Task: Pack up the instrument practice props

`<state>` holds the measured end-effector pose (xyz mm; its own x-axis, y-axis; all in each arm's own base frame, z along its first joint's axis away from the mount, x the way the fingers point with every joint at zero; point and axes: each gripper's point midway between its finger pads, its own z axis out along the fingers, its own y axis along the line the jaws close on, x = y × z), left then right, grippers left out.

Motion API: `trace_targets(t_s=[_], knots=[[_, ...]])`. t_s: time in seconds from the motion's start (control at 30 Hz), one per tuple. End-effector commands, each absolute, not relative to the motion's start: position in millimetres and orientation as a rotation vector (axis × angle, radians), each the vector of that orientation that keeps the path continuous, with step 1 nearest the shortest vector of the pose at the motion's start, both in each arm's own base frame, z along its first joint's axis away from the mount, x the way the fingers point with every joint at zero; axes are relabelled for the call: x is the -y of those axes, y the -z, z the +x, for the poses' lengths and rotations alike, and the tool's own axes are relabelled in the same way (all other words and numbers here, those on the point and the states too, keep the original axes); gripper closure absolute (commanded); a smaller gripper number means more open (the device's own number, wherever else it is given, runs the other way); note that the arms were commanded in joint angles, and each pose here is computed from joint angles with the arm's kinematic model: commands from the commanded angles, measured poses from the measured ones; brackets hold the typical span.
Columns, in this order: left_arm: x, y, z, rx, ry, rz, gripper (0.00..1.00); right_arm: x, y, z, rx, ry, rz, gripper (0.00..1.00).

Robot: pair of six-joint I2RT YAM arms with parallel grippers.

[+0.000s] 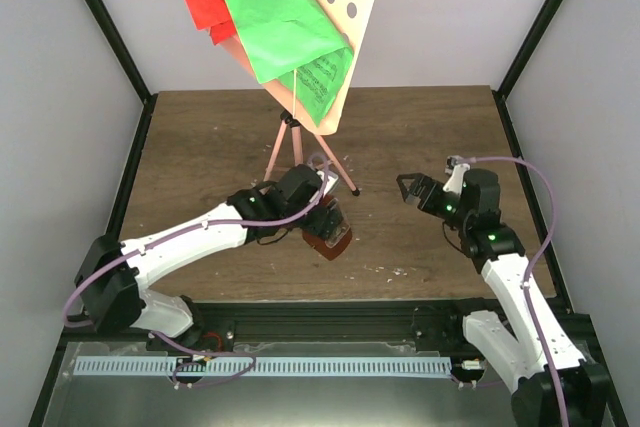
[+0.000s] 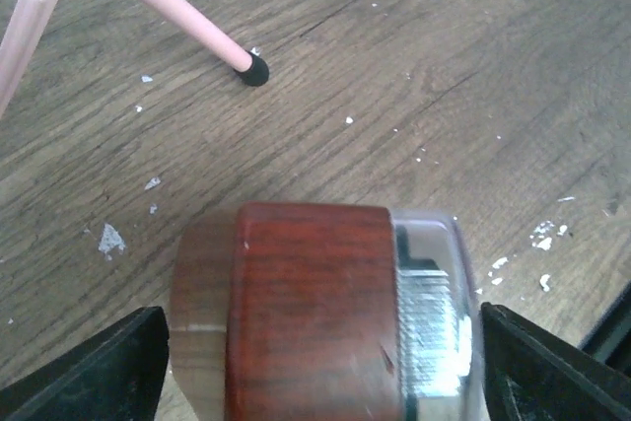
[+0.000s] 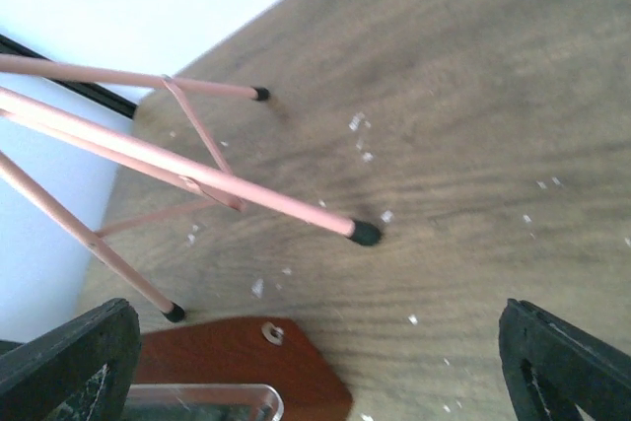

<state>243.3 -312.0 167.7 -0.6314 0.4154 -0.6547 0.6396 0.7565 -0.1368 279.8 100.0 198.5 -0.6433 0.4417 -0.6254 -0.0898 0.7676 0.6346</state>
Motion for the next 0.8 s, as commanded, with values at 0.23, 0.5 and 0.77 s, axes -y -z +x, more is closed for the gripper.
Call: trace_targets(t_s=[0.23, 0.5, 0.77], knots=[[279.2, -241.1, 222.7, -2.269, 0.87, 0.782, 0.06, -133.1, -259.5, 294.9, -1.977, -0.992, -0.01, 0.0], [197.9, -243.5, 253.4, -2.217, 0.825, 0.526, 0.06, -175.5, -284.6, 272.5, -1.886, -1.056, -0.394, 0.0], [109.9, -227.3, 299.1, -2.187, 0.631, 0.118, 0.07, -253.1, -285.1, 247.2, -1.857, -1.082, -0.685, 0.0]])
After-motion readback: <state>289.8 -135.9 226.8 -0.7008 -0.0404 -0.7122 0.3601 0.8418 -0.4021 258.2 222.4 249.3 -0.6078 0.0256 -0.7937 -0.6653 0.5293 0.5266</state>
